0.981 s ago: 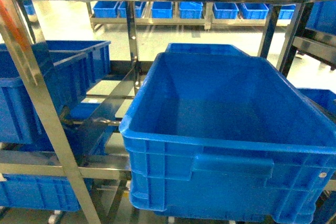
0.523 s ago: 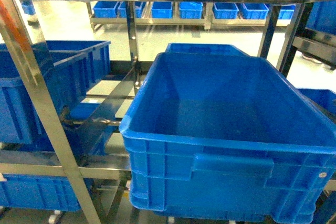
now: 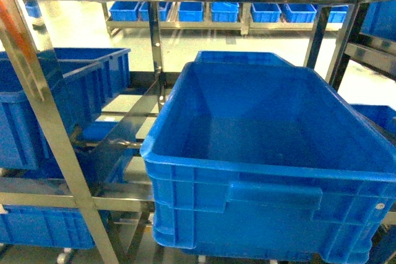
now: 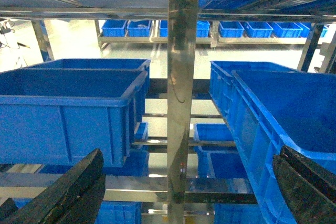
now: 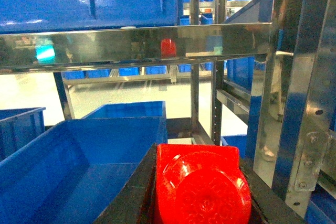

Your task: Pick red block from blue box to shelf

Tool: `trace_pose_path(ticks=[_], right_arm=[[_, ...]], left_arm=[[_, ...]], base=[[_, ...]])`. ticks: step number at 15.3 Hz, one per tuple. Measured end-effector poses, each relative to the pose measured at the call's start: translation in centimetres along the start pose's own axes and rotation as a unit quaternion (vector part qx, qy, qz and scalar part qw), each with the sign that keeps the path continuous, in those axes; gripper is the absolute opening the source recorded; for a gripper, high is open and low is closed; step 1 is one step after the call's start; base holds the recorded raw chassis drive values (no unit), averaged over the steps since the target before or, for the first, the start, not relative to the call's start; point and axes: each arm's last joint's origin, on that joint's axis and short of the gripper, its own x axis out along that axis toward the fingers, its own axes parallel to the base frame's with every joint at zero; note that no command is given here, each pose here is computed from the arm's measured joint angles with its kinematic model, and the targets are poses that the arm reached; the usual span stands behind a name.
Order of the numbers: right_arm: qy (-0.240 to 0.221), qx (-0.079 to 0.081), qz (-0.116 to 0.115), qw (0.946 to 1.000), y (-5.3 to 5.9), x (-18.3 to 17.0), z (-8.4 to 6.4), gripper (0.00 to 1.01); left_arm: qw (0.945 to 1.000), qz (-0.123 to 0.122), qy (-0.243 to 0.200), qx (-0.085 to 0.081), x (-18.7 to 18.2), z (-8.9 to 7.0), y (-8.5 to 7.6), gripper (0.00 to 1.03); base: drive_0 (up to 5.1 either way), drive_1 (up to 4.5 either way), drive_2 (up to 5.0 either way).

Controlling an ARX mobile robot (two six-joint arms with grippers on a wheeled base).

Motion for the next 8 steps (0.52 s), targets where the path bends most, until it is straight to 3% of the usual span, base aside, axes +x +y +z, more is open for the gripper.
trace_pose_path(ticks=[8], right_arm=[[0.0,0.0,0.0,1.0,0.0,0.0,0.0,0.28]], left_arm=[[1.0,0.0,0.0,0.0,0.0,0.0,0.0,0.98]], base=[[0.0,0.0,0.0]])
